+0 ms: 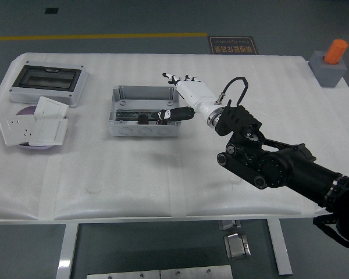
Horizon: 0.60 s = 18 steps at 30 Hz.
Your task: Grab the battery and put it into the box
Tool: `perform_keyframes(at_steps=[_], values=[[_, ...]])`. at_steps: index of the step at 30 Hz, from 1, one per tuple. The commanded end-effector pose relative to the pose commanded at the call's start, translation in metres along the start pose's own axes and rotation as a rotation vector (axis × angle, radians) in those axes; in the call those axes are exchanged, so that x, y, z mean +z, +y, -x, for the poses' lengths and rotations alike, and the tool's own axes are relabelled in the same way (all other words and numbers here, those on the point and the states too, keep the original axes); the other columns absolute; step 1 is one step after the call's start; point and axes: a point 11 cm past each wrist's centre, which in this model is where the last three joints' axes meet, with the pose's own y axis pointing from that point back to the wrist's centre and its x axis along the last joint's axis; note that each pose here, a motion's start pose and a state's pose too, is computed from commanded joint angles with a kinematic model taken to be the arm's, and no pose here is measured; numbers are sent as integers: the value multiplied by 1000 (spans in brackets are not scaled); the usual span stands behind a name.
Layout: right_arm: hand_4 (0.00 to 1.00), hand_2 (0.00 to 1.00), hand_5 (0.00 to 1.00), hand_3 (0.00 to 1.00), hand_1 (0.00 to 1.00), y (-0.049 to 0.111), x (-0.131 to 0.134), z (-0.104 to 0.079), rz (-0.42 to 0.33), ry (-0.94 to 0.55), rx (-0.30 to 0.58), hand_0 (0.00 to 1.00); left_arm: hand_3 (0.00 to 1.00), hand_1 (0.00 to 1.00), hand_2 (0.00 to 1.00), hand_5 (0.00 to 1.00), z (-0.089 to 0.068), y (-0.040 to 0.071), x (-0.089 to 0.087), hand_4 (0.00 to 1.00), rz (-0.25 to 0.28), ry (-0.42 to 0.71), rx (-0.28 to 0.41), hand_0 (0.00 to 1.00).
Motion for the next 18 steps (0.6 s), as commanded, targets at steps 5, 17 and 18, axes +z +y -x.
perform_keyframes(at_steps=[5, 17, 18], values=[[998, 887, 677, 988, 892, 12, 17, -21, 18, -15, 46, 998, 625, 618, 504, 479, 3, 0, -3, 582, -5, 3, -4, 593], [998, 855, 680, 947, 866, 57, 77, -75, 99, 17, 164, 996, 622, 617, 500, 474, 7, 2, -20, 576, -60, -37, -17, 593], [998, 855, 680, 947, 866, 60, 82, -77, 107, 14, 170, 996, 622, 617, 500, 474, 7, 2, -21, 576, -63, -38, -18, 593]])
